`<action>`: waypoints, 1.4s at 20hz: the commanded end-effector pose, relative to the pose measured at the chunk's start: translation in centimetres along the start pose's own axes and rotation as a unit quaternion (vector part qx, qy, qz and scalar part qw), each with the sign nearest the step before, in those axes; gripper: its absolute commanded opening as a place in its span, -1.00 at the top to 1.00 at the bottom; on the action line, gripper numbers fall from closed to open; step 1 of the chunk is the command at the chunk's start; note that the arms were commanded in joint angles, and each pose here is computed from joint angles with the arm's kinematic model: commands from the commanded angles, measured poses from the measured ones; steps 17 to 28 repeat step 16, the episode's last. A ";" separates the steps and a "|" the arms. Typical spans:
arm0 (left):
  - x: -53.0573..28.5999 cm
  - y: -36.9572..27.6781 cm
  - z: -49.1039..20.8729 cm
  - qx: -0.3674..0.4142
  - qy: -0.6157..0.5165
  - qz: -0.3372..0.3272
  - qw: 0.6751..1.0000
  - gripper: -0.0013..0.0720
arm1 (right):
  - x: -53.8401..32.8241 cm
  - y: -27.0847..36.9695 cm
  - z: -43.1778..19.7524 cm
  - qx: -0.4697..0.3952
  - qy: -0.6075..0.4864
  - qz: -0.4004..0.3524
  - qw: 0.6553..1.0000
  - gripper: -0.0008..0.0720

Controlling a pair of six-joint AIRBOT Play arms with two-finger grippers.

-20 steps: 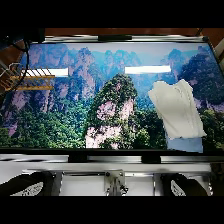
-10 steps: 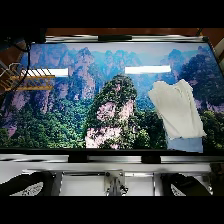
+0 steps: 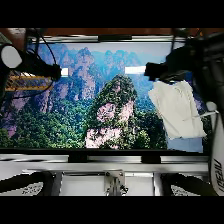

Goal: Fold the shirts.

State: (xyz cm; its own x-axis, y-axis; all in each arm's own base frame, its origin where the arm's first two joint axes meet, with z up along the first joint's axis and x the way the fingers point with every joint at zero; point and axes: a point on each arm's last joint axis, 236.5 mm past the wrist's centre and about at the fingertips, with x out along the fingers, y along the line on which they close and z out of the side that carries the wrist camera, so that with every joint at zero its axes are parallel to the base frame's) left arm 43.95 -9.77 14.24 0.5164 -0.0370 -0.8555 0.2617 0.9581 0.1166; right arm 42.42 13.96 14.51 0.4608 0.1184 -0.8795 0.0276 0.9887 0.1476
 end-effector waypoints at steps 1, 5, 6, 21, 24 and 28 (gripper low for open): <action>2.9 -0.6 -6.3 -0.030 0.121 -0.001 0.992 -0.51 | 5.2 3.7 -1.8 -0.005 0.064 0.061 0.996 -0.28; 4.1 -1.4 -7.0 -0.061 0.125 -0.010 0.990 -0.51 | 6.0 3.8 -1.5 -0.004 0.061 0.062 0.996 -0.28; 4.2 -1.7 -6.7 -0.063 0.119 -0.016 0.991 -0.51 | 6.0 3.8 -1.5 -0.003 0.060 0.062 0.996 -0.28; 4.5 -2.1 -5.1 -0.067 0.085 -0.025 0.994 -0.51 | 6.0 3.9 -1.1 -0.003 0.053 0.065 0.997 -0.28; 4.5 -2.1 -5.1 -0.067 0.085 -0.025 0.994 -0.51 | 6.0 3.9 -1.1 -0.003 0.053 0.065 0.997 -0.28; 4.5 -2.1 -5.1 -0.067 0.085 -0.025 0.994 -0.51 | 6.0 3.9 -1.1 -0.003 0.053 0.065 0.997 -0.28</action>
